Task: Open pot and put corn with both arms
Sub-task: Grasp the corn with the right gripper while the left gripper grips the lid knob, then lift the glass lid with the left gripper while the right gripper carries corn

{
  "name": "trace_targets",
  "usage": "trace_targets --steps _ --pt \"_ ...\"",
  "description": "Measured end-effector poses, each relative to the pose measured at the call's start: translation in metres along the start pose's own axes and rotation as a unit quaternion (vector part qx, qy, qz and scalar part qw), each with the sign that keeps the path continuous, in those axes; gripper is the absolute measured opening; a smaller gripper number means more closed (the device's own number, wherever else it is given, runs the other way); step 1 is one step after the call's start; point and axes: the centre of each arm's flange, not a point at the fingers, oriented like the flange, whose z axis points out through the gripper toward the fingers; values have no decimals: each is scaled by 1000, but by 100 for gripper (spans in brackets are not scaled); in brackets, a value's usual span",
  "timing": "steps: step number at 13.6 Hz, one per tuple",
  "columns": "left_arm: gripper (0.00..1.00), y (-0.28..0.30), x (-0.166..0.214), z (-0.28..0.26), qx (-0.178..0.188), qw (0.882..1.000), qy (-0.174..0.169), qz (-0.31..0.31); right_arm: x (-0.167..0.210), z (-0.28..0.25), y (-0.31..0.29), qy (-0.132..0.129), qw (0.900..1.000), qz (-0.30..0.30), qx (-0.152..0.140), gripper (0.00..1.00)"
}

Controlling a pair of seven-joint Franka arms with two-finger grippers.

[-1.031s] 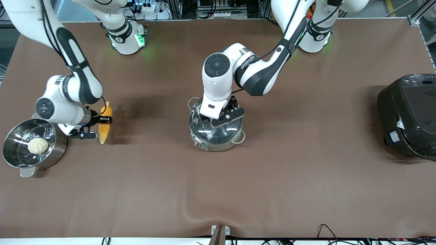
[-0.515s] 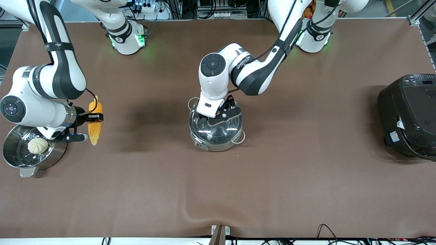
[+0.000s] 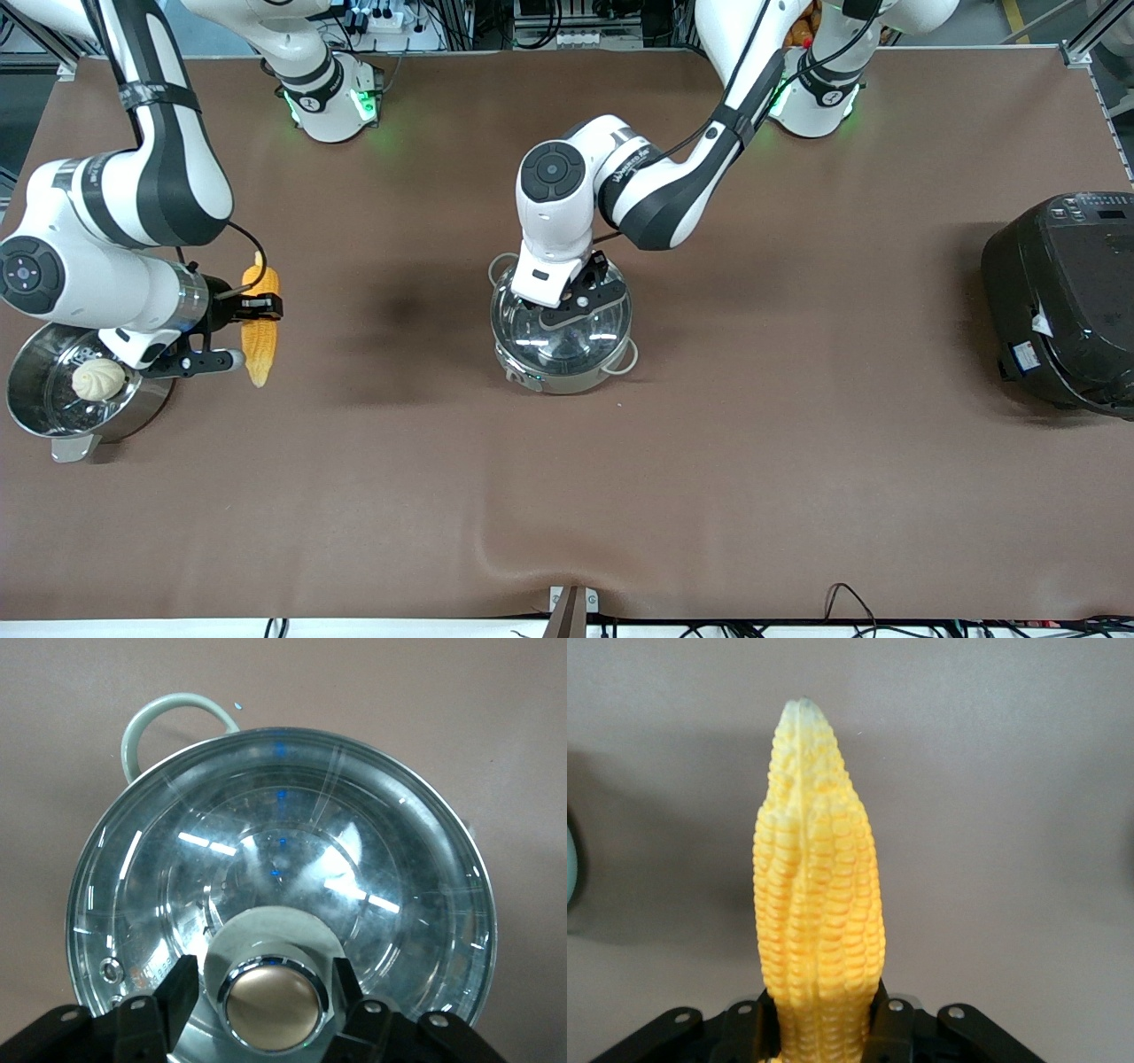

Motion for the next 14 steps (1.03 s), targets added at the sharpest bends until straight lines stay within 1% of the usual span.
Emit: trace_targets --steps 1,2,3,5,7,10,12,14 --pt "64 0 0 0 0 1000 0 0 0 -4 -2 -1 1000 0 4 34" --pt "52 2 0 -2 -6 1000 2 0 0 -10 -6 -2 1000 -1 12 34" --pt "51 2 0 -2 -6 1000 2 1 0 -19 -12 0 1000 -1 20 34" --pt "51 2 0 -2 -6 1000 2 1 0 -38 -30 10 1000 9 27 34" --pt "51 2 0 -2 -6 1000 2 1 -1 -47 -59 16 999 18 24 34" --pt "51 2 0 -2 -5 1000 2 1 -6 -48 -108 17 999 41 18 34" --pt "51 1 0 -4 -2 1000 0 0 -12 -48 -147 18 998 60 20 34" --pt "51 -3 2 -24 4 1000 -6 -3 -19 -47 -181 17 998 62 27 34"
